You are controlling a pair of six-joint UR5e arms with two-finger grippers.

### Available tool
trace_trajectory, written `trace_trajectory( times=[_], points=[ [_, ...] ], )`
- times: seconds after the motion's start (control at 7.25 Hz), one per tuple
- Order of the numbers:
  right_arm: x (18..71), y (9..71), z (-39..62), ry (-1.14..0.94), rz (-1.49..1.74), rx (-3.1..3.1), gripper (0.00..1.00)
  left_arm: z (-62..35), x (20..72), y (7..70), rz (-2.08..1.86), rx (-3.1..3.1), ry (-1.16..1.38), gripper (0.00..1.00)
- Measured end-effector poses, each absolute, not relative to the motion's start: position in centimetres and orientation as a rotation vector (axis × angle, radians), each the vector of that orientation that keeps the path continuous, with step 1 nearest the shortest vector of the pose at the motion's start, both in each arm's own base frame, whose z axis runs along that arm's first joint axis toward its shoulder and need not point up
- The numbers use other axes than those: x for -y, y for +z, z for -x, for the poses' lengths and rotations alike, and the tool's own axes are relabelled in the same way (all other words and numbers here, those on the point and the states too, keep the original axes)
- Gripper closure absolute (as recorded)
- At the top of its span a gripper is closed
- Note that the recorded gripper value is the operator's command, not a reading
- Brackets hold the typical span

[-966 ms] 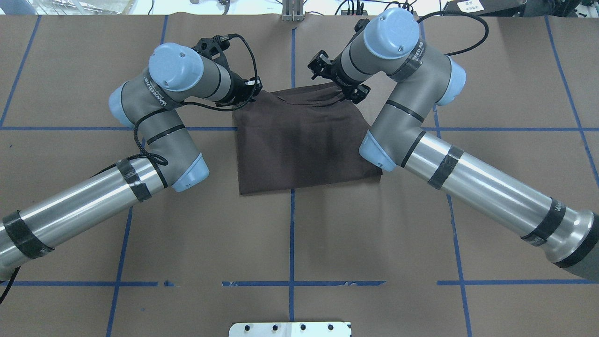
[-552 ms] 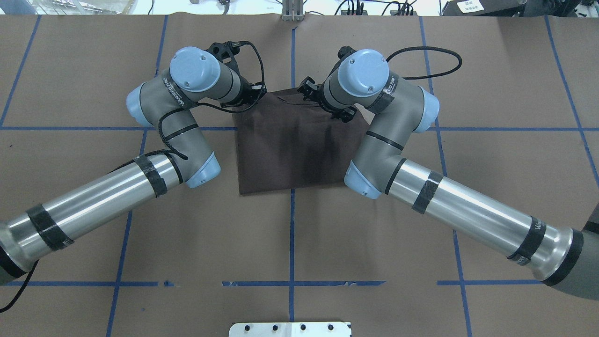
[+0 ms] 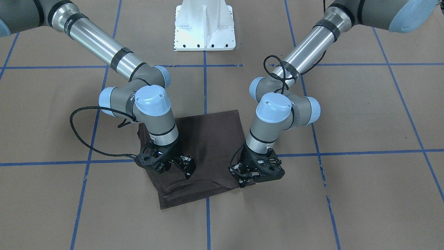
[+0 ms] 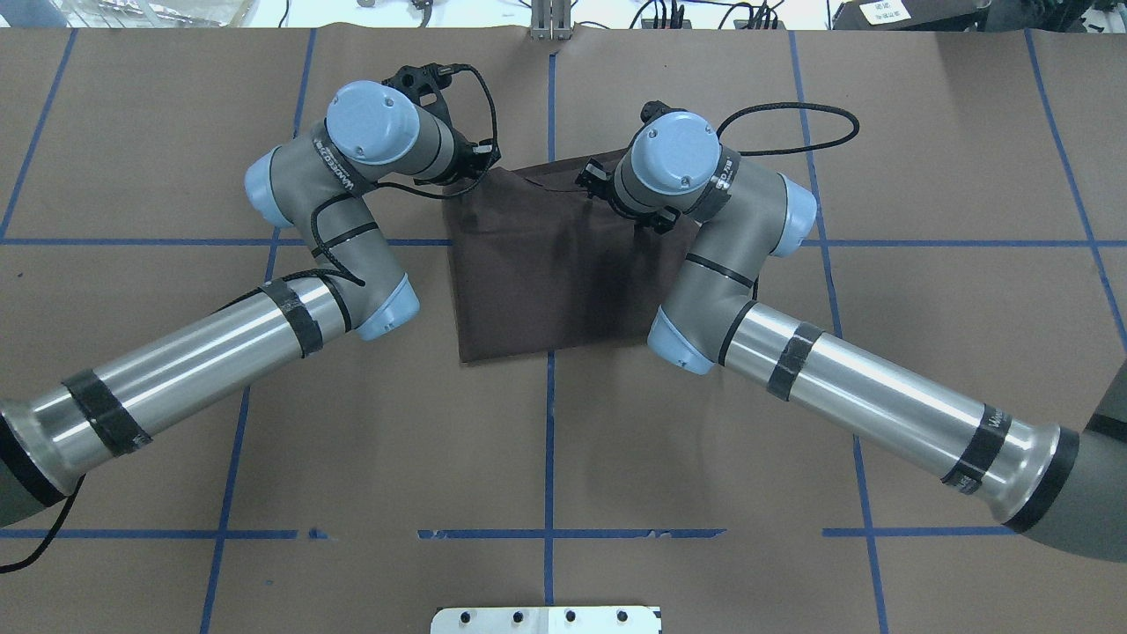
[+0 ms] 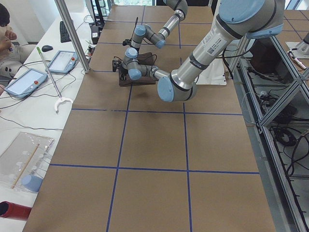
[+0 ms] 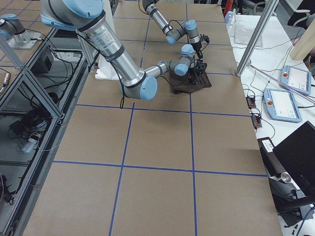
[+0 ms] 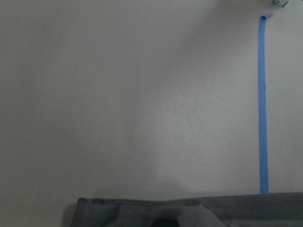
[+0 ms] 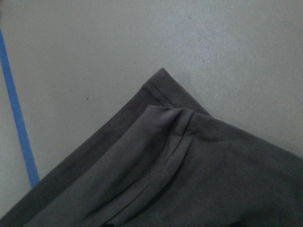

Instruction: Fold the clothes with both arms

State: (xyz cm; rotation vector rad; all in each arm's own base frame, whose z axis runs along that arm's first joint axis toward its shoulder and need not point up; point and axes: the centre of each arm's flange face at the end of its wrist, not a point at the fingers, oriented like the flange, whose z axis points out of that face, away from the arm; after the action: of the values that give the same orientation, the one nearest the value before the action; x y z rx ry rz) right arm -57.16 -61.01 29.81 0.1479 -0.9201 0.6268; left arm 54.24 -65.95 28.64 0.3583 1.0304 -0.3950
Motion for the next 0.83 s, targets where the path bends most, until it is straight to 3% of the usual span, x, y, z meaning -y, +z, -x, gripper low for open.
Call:
trace_trajectory(
  times=[0.69,0.83],
  points=[
    [71.3,35.2,47.8,0.668,-0.246,0.772,0.10,-40.5,74.6,28.3,-0.438,-1.083,-0.473,1.00],
    [72.8,36.8,43.3,0.622,-0.231,0.775,0.10,-37.3,75.1,29.2,-0.436,-1.091,-0.450,0.84]
  ],
)
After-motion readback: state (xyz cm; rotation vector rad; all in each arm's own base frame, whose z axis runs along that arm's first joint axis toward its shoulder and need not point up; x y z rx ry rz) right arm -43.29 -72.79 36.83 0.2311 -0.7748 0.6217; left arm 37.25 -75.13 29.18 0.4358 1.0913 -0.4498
